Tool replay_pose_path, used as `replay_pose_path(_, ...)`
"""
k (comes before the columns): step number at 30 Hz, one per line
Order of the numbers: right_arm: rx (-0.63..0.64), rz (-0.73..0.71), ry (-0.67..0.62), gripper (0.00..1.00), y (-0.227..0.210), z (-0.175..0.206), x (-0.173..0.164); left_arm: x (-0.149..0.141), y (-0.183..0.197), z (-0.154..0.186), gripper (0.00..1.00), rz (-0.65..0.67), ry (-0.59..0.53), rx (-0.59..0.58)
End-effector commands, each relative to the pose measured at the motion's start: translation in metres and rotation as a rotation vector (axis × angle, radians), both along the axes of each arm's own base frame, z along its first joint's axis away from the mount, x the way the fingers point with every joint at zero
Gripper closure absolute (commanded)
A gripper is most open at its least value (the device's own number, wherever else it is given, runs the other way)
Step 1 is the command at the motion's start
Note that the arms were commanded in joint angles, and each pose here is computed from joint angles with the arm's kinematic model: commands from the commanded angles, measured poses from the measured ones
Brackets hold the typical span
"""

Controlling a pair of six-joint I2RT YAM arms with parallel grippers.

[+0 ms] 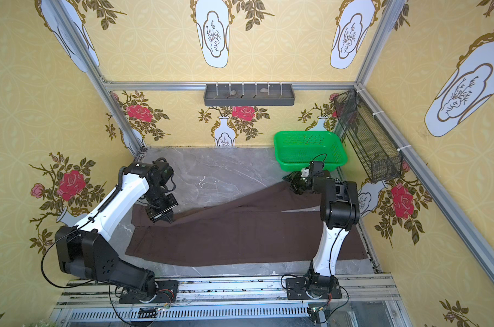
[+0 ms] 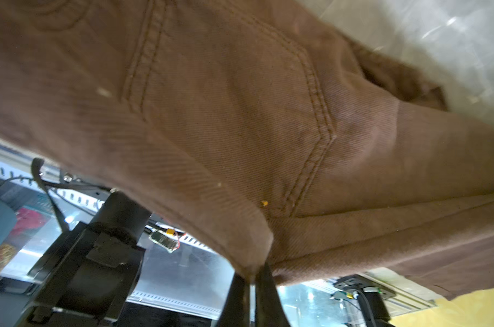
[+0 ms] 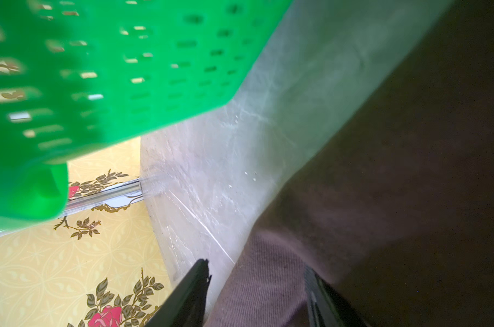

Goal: Roll up the long pants
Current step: Fold the long pant at the center of the board.

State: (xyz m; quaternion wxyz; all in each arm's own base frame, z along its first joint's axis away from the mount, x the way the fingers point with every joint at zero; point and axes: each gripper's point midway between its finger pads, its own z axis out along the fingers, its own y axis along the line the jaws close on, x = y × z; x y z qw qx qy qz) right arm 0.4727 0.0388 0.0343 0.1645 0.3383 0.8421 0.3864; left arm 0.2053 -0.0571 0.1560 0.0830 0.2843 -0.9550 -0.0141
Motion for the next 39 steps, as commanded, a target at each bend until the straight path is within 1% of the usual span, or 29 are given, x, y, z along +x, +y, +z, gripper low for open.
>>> replay_pose_path(1,-0.057,-0.012,0.091,0.45,-0.006,-0.015,-0.018,-0.027,0.014,-0.003,1.00,-0.075,0.072,0.083)
replay_pose_path(5,-0.081,-0.003,0.122,0.48,-0.006,-0.015,-0.027,-0.042,0.016,-0.013,1.00,-0.165,0.101,0.143)
replay_pose_path(8,-0.108,0.007,0.165,0.48,-0.006,-0.016,-0.035,-0.052,0.015,-0.025,1.00,-0.200,0.114,0.167)
replay_pose_path(11,-0.143,0.030,0.205,0.47,-0.004,-0.015,-0.041,-0.065,0.015,-0.039,1.00,-0.217,0.130,0.186)
replay_pose_path(17,-0.141,0.039,0.155,0.46,0.004,0.010,-0.035,-0.085,0.015,-0.066,1.00,-0.191,0.138,0.166)
replay_pose_path(21,-0.126,0.041,0.121,0.46,0.011,0.028,-0.023,-0.083,0.014,-0.073,1.00,-0.189,0.133,0.161)
replay_pose_path(25,-0.121,0.054,0.100,0.46,0.021,0.036,-0.014,-0.073,0.011,-0.074,1.00,-0.200,0.117,0.165)
replay_pose_path(30,-0.131,0.053,0.141,0.46,0.025,0.018,-0.013,-0.064,0.009,-0.072,1.00,-0.217,0.117,0.165)
replay_pose_path(34,-0.180,0.057,0.205,0.47,0.030,0.002,-0.020,-0.063,0.011,-0.069,1.00,-0.239,0.124,0.177)
replay_pose_path(39,-0.204,0.067,0.237,0.47,0.033,-0.008,-0.026,-0.062,0.013,-0.067,1.00,-0.247,0.131,0.191)
